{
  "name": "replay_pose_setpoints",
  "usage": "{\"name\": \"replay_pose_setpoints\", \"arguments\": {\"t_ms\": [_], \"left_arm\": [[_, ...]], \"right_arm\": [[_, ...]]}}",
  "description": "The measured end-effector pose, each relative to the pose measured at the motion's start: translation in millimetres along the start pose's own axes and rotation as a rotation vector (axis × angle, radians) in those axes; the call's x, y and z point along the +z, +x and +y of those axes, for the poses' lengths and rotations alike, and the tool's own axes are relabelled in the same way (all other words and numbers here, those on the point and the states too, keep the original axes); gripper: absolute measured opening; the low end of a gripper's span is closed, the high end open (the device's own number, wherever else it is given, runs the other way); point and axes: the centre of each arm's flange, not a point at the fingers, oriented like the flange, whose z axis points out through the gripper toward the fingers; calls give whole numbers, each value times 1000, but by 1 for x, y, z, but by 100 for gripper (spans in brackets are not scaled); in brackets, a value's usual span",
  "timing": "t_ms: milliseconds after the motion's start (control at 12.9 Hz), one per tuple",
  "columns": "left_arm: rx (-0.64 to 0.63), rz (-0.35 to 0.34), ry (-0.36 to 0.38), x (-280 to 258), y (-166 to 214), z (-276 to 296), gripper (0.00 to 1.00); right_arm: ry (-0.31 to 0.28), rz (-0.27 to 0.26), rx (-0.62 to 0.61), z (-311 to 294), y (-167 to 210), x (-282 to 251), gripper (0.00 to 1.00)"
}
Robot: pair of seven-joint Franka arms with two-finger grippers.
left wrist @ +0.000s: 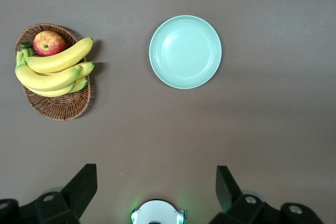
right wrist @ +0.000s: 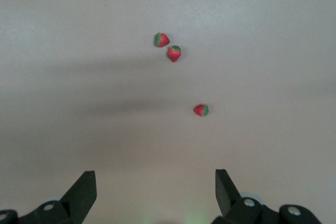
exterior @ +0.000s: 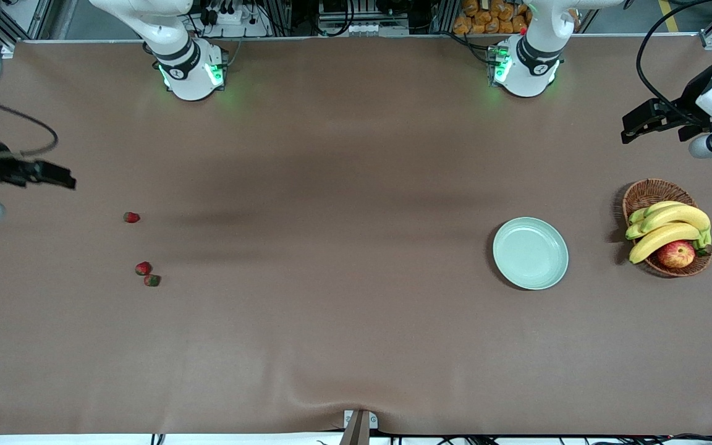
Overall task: Collect all strawberries into plate
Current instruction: 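Reach the right gripper down toward the three red strawberries, then close the right gripper on one strawberry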
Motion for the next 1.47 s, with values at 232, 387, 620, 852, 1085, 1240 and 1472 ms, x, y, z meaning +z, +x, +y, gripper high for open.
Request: {"name": "replay_pose_setpoints", "arguments": {"t_ms": [232,387,620,852,1085,1240,1472], "left_arm": [[0,-2,0,1,1,0,100],[4,-5,1,2,1,2,100],[8,-11,1,6,3,4,100],[7,-13,1,6,4,3,100],[6,-18,2,9,6,3,100],[6,-24,2,12,8,3,100],[8,-24,2,12,9,4,100]], "right_arm": [[1,10,-59,-2,44,57,100],[2,21,-73,0,70,96,100],[1,39,-84,5,99,151,100],[-1,47,-100,22,111,196,100],[0,70,-74,41,105,244,100],[3,63,-59,50,97,270,100],[10,38,-26,57,93,288,100]]}}
